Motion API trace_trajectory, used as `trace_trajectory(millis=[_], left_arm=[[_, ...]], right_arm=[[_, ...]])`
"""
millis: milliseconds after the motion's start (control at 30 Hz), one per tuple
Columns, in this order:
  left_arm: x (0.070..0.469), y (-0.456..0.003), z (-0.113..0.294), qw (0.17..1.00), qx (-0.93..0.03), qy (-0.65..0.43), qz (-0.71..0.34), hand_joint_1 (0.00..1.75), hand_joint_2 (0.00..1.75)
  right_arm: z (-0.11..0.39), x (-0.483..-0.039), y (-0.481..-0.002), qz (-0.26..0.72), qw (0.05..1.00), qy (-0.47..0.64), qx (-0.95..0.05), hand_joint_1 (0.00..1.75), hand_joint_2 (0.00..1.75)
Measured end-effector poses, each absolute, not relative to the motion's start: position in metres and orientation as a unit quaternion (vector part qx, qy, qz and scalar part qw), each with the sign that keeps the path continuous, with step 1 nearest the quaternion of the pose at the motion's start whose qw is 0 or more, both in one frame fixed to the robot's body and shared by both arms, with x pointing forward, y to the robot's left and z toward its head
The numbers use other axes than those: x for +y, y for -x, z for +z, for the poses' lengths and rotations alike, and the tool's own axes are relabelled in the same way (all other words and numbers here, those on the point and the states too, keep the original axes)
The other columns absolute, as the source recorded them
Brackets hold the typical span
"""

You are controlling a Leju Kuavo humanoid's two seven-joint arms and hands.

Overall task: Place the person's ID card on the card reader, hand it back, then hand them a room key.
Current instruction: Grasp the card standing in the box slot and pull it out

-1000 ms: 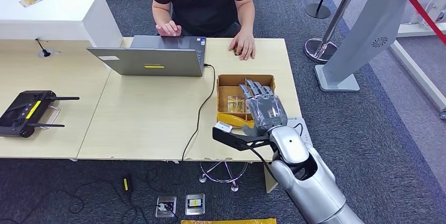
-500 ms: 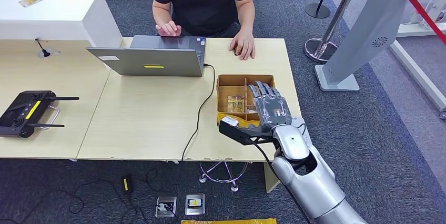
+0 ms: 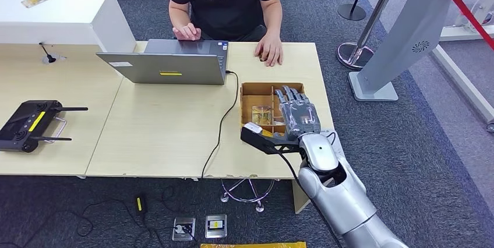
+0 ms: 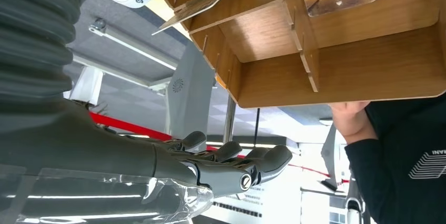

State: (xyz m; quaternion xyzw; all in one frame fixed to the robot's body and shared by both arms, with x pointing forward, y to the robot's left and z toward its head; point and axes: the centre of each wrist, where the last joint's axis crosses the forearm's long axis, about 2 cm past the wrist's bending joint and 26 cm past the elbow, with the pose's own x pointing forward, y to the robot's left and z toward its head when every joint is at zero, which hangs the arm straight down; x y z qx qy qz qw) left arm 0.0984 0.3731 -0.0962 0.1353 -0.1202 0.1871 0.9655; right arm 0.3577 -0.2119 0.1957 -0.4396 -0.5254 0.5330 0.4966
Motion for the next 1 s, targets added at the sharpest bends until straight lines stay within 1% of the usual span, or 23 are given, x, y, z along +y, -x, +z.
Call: trace_trajectory(millis=[300, 1000], left_arm=[[0.373, -0.098, -0.096, 0.965, -0.120, -0.136, 0.188, 0.00, 0.00], [0.374, -0.098, -0.096, 0.965, -0.120, -0.138, 0.187, 0.00, 0.00]], right_arm=[[0.187, -0.209, -0.360, 0.530, 0.505, 0.454, -0.508, 0.00, 1.75], [0.178, -0.230, -0.369, 0.515, 0.532, 0.468, -0.483, 0.00, 1.75]])
